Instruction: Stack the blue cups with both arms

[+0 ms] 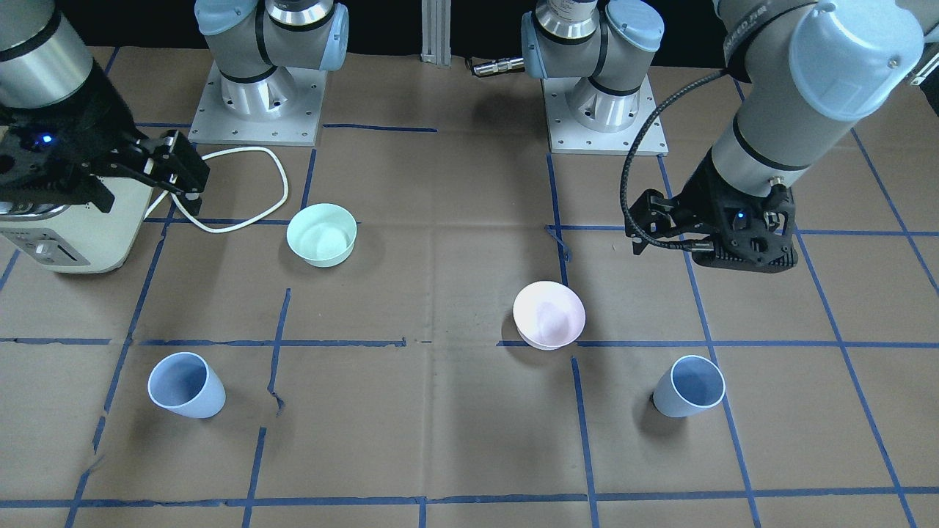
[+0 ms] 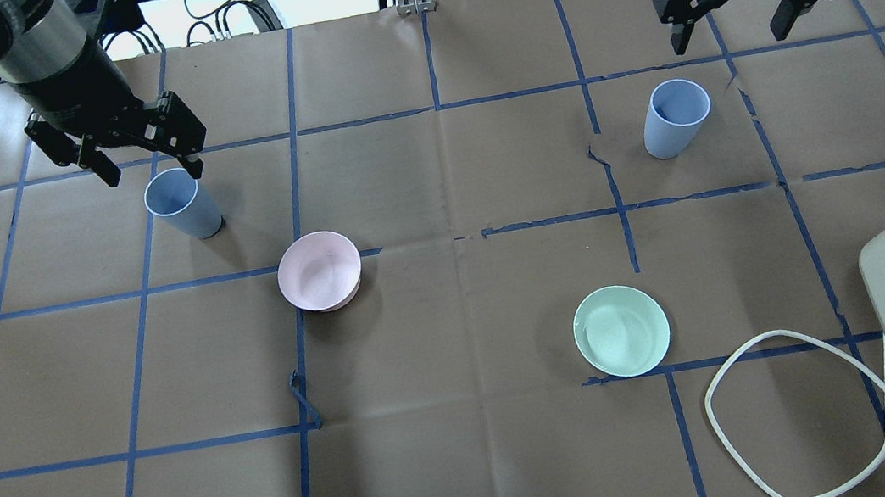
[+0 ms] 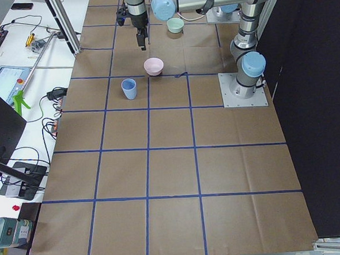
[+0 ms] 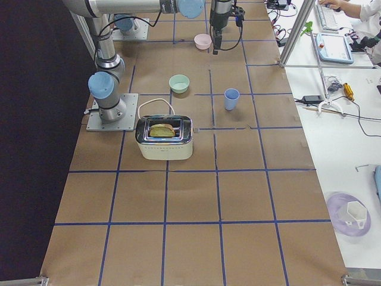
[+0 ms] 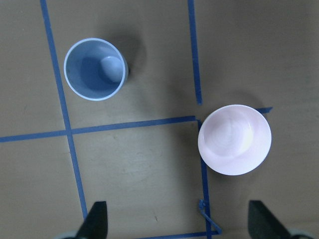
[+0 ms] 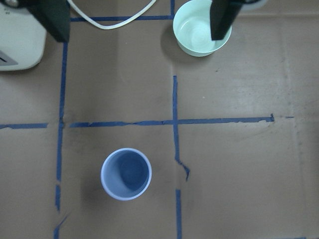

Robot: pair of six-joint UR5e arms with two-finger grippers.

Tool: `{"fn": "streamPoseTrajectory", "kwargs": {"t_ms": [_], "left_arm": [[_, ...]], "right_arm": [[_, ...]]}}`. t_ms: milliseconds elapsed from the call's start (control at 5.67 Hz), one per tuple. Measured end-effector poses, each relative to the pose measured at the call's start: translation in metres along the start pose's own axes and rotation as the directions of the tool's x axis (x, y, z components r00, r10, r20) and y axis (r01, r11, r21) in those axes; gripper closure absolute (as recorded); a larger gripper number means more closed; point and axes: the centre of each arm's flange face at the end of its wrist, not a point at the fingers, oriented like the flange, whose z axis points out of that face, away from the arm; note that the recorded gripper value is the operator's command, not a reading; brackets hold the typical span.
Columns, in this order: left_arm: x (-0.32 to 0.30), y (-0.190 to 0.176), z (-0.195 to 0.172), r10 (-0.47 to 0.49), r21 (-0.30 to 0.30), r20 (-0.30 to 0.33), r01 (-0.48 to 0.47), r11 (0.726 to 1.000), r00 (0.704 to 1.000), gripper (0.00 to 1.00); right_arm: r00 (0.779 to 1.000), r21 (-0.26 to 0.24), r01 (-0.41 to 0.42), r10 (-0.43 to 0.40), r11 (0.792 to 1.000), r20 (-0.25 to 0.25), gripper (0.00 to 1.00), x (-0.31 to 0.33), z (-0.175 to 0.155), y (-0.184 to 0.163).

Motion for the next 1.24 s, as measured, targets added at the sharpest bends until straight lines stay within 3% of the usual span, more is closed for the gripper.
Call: {"fn": "streamPoseTrajectory", "kwargs": {"t_ms": [529,706,1059,1235], "left_arm": [[-0.037,-0.045,0.105,-0.022,0.021,-0.001,0.022,1.0,1.0,0.03],[-0.041,-0.057,0.134,-0.025,0.022,-0.003,0.025,0.999,1.0,0.05],[-0.046,-0.075,0.155,-0.023,0.062,0.004,0.022,0.998,1.0,0.05],[-0.047,-0.082,0.162,-0.022,0.083,0.008,0.021,0.996,1.0,0.2]], "right_arm": [[0.994,0.051,0.104,-0.104,0.993,-0.019,0.0,0.077,0.054,-0.061],[0.994,0.043,0.113,-0.112,0.993,-0.017,0.0,0.083,0.083,-0.078],[0.994,-0.009,0.11,-0.11,0.994,0.003,0.0,0.089,0.141,-0.102],[0.995,-0.038,0.098,-0.097,0.994,0.017,0.0,0.09,0.165,-0.107]]}}
